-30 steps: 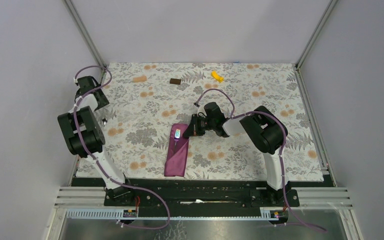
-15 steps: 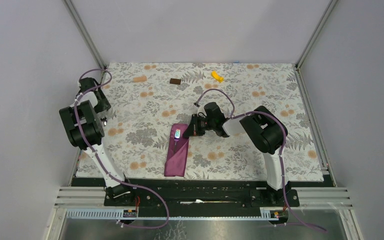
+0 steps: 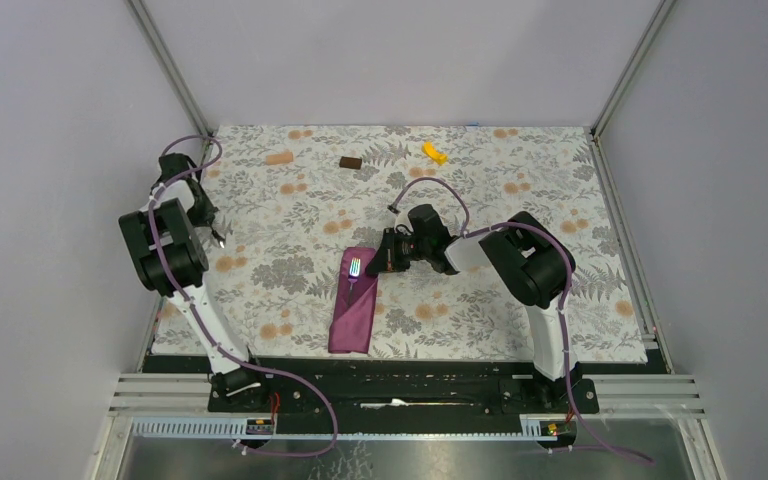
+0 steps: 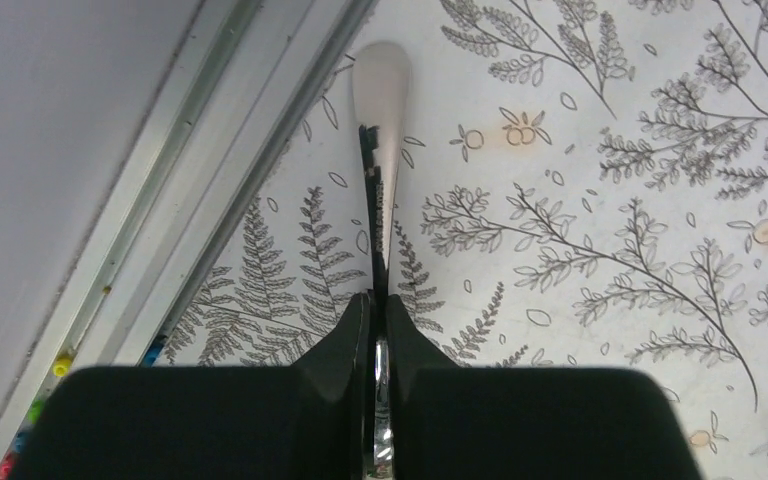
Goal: Fold the napkin into a case and place the utensils inside
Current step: Pick up the spoon from the corner of the board, then pass from the left arm to the right
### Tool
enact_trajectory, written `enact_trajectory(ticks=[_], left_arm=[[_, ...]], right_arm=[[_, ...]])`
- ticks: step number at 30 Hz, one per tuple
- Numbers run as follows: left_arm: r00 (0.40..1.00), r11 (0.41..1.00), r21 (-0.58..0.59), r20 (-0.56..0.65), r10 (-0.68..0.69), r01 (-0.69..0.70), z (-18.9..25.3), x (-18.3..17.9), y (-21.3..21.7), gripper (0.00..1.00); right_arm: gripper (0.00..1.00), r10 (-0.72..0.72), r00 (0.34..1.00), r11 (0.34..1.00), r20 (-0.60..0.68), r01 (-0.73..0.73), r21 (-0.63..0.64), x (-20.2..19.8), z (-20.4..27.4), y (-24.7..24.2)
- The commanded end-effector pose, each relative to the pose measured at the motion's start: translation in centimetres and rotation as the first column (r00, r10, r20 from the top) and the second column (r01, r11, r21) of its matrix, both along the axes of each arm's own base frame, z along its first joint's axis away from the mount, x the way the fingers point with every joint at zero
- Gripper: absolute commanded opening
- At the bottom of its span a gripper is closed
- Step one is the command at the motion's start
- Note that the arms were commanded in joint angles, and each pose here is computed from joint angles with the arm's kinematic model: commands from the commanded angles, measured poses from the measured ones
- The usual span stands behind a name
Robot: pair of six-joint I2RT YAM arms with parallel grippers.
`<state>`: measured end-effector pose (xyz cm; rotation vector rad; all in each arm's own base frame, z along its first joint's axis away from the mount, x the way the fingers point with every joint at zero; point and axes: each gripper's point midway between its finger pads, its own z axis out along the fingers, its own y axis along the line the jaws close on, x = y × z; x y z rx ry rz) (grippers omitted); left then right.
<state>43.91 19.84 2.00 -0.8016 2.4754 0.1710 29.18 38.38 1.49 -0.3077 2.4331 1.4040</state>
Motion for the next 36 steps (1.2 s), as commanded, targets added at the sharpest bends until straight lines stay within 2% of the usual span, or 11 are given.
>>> enact_trajectory(ticks=[1,8,11,14,20,25,26,28,32,34,36], left_arm=[[0.999,0.989,-0.144,0.007,-0.031,0.032,0.7,-1.6,-3.1,0.00],[0.970,0.940,-0.289,0.210,-0.125,0.183,5.4,-1.8,-8.1,0.00],[0.923,0.887,-0.354,0.344,-0.171,0.296,8.5,-2.2,-11.3,0.00],[0.829,0.786,-0.412,0.516,-0.216,0.461,11.6,-3.3,-15.4,0.00],[0.458,0.571,-0.288,0.872,-0.176,0.768,20.6,-6.5,-22.7,0.00],[0.108,0.419,-0.044,0.986,-0.131,0.907,27.1,-11.4,-27.4,0.00],[0.063,0.392,-0.012,0.991,-0.120,0.920,28.0,-12.4,-28.2,0.00],[0.012,0.376,0.037,0.992,-0.125,0.926,29.0,-13.0,-29.3,0.00],[-0.151,0.379,0.195,0.978,-0.143,0.905,31.7,-14.6,-31.7,0.00],[-0.233,0.399,0.270,0.962,-0.140,0.876,33.2,-15.5,-32.5,0.00],[-0.322,0.437,0.352,0.936,-0.143,0.828,34.7,-16.4,-33.0,0.00]], right_arm=[[0.00,0.014,0.999,1.000,0.033,-0.013,-0.014,-0.2,0.2,0.2],[0.00,0.010,0.999,0.999,0.050,-0.007,-0.044,0.1,0.0,0.0],[0.00,0.006,0.998,0.998,0.066,-0.002,-0.064,0.4,0.2,-0.2],[0.03,0.008,0.997,0.998,0.083,-0.003,-0.060,0.5,1.0,-0.2],[0.17,0.006,0.990,0.998,0.140,0.003,-0.065,1.5,3.5,0.0],[0.30,-0.022,0.982,0.995,0.190,0.039,-0.091,2.2,6.5,-0.6],[0.33,-0.032,0.979,0.995,0.203,0.051,-0.089,2.2,7.6,-0.8],[0.42,-0.062,0.971,0.992,0.230,0.086,-0.094,2.4,9.9,-1.4],[0.67,-0.182,0.950,0.973,0.253,0.212,-0.095,3.0,14.7,-3.0],[0.78,-0.249,0.949,0.965,0.193,0.260,-0.034,2.7,17.2,-2.9],[0.83,-0.272,0.957,0.960,0.102,0.261,0.105,1.8,20.7,-1.7]])
